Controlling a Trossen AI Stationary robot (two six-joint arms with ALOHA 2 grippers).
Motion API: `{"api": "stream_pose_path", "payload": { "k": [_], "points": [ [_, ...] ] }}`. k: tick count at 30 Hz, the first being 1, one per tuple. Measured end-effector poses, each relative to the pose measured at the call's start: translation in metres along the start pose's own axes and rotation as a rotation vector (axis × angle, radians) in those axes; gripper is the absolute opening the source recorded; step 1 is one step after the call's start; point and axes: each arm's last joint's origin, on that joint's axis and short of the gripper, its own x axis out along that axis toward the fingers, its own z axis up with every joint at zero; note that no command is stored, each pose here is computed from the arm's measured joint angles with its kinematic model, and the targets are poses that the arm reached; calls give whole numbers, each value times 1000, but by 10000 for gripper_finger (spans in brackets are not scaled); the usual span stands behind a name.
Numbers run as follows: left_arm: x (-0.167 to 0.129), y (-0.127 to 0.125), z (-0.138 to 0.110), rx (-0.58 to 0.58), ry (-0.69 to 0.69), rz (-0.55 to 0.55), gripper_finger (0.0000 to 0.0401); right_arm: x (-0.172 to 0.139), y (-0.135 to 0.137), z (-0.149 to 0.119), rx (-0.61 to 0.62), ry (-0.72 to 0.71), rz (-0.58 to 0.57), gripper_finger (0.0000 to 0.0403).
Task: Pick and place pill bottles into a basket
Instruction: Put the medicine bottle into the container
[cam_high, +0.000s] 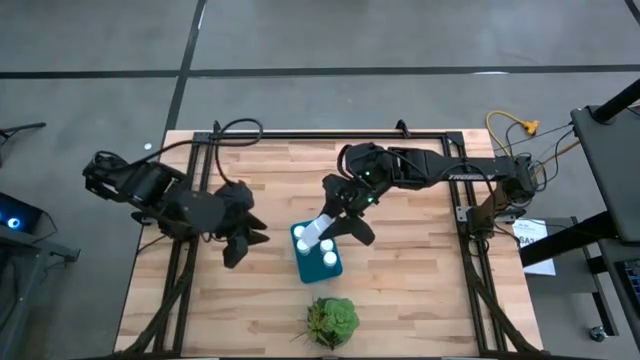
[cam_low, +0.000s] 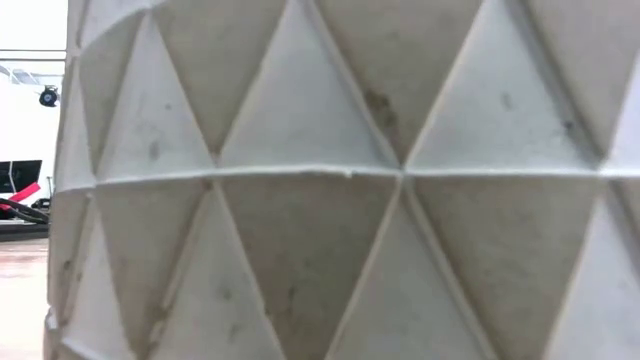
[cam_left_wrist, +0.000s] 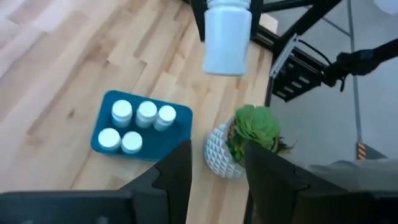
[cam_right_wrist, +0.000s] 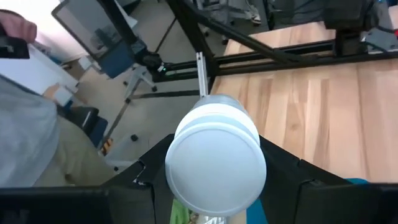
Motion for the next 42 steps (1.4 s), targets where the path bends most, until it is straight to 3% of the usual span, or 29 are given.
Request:
{"api": "stream_pose_path", "payload": {
  "k": [8, 17, 26, 34, 42],
  "points": [
    [-12, 5, 1, 30, -88, 46, 128, 11, -1, -1, 27, -5, 6, 162],
    [-26, 10, 7, 22, -239, 98, 128, 45, -8, -13, -8, 72, -49, 162],
    [-30, 8, 12, 21, -318, 91, 128, 77, -17, -18, -127, 343, -192, 162],
    [-31, 9, 13, 15, -339, 102, 128, 97, -25, -10, -213, 423, -270, 162],
    [-35, 10, 13, 4, -350, 91, 128, 126, -35, -32, -244, 531, -296, 162]
  ]
}}
